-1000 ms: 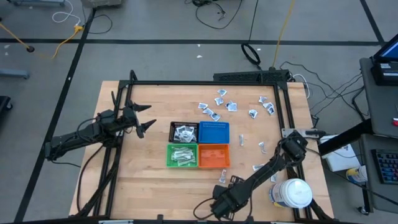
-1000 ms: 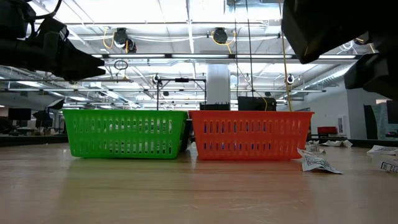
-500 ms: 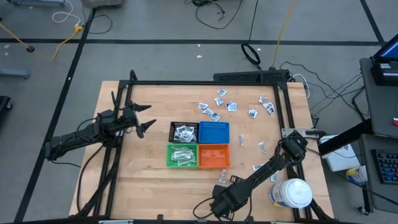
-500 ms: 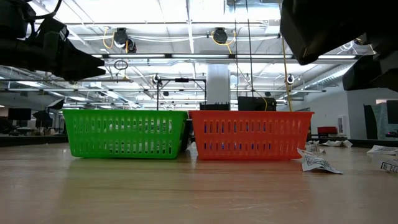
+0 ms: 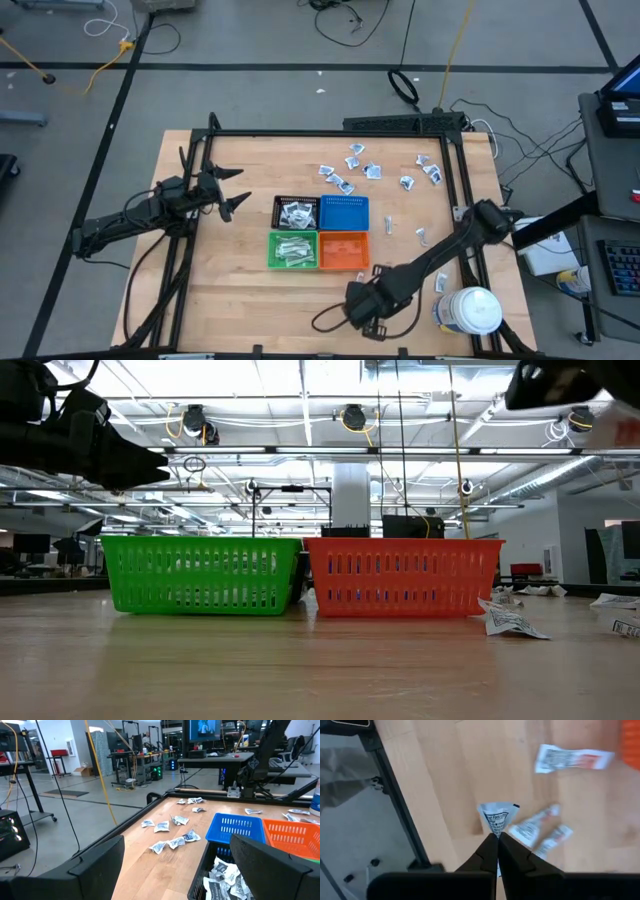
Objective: Pick & Place First Aid Supplies
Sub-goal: Put the ointment pack into the orange bin
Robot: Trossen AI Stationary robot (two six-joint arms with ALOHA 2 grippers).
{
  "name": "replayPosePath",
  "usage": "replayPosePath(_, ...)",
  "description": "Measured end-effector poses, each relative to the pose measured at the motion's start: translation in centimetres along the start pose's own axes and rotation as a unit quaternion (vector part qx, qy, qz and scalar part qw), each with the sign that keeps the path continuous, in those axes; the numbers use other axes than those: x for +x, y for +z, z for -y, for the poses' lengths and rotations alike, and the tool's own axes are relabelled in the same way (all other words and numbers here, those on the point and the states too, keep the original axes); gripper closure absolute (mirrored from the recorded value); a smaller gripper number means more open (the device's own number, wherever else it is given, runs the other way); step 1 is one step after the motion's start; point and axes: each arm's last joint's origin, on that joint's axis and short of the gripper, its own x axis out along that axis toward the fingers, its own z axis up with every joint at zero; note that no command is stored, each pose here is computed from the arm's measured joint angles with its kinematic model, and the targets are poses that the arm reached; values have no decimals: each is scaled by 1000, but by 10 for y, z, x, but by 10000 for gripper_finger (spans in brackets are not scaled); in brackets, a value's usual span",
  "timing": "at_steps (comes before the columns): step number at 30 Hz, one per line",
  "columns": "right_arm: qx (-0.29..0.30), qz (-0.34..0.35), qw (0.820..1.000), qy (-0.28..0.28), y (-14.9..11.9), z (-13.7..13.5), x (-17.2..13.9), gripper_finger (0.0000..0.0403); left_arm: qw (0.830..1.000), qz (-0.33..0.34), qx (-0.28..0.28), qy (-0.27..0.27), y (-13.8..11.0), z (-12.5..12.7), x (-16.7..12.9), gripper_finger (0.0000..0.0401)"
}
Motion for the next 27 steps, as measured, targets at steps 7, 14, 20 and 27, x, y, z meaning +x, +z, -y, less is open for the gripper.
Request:
replayPosePath(7,-14,1,1000,-3,0,18,-27,402,1000,0,0,0,0,0,0,36)
replayPosePath(14,-17,14,1000,-2,29,47,-33,402,1000,0,0,0,0,0,0,36)
replayPosePath(20,-10,27,1000,-6,59,89,-41,403,1000,0,0,0,0,0,0,36)
replayPosePath(27,9,41,999,-9,84,137,-51,403,1000,0,0,0,0,0,0,36)
